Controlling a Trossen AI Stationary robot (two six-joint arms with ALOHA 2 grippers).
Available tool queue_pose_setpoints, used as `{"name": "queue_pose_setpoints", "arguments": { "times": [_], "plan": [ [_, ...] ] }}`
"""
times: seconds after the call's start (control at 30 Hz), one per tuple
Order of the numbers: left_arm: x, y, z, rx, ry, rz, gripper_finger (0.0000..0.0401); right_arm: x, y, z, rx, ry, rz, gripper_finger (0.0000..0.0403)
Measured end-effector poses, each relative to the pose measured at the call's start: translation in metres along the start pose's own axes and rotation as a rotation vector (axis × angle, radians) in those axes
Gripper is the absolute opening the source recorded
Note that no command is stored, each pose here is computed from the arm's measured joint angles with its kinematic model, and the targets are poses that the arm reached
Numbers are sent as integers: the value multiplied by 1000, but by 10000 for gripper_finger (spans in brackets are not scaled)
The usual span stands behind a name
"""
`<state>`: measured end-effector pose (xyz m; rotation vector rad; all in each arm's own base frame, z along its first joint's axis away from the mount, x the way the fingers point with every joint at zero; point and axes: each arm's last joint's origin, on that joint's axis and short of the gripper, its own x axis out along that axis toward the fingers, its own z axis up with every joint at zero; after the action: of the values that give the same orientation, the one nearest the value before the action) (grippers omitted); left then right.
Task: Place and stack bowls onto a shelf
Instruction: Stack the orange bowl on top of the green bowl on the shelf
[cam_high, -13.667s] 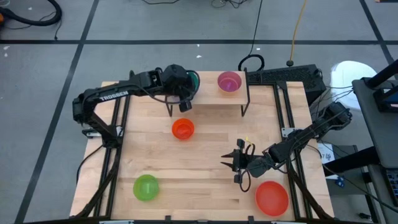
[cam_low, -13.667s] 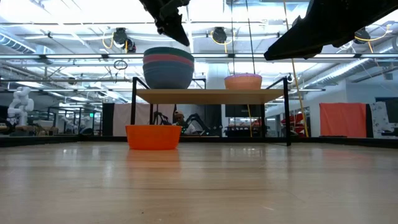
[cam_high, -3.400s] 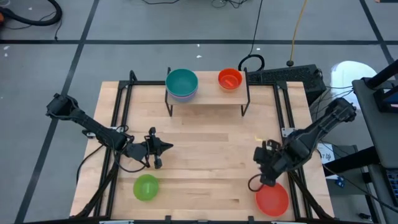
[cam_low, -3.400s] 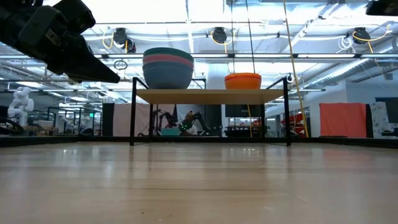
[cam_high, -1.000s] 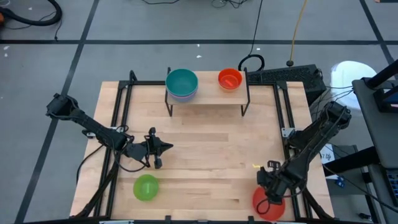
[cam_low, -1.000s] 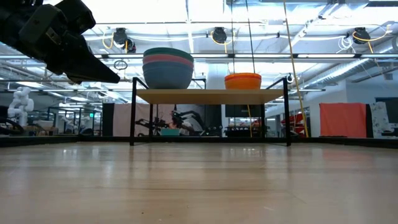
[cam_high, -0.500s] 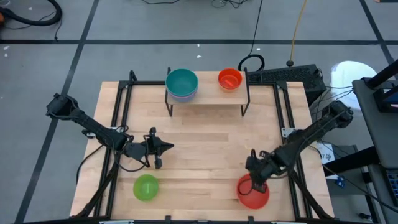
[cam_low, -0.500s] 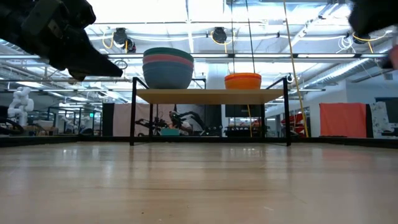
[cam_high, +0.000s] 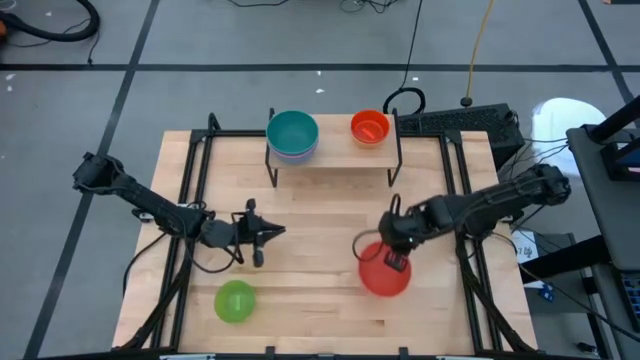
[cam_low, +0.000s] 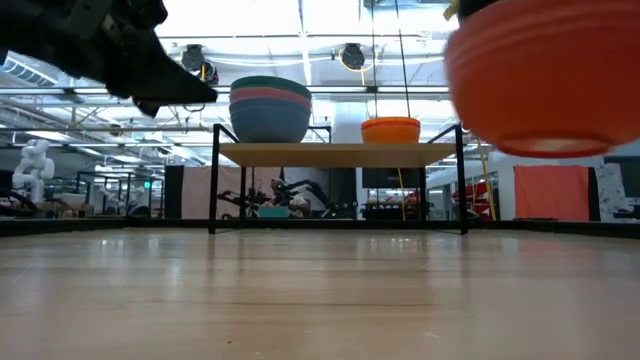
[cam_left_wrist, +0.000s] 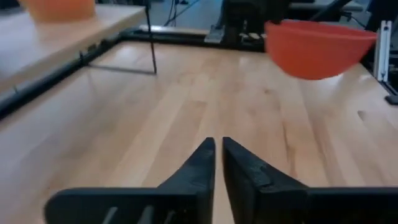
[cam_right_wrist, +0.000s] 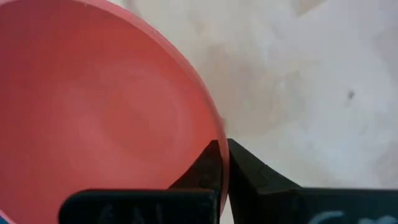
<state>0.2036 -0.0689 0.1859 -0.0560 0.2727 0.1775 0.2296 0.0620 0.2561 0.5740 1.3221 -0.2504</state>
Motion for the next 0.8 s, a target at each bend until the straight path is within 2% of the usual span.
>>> {"name": "queue_pose_setpoints", "arguments": {
  "times": [0.2,0.33,0.43,0.6,0.8],
  "plan": [
    [3,-7,28,95,-68,-10,119,-7,-21,24,40,-44,-11,0],
    [4,-14,53,205,-89,-18,187,-6,-30,38,37,-103,-49,0],
    [8,-19,74,282,-79,-53,218,-2,-32,50,26,-152,-44,0],
    [25,-30,101,426,-32,-121,222,4,-31,66,-20,-225,2,0],
    [61,-52,110,639,39,-235,189,11,-32,73,-39,-224,-5,0]
  ]
}}
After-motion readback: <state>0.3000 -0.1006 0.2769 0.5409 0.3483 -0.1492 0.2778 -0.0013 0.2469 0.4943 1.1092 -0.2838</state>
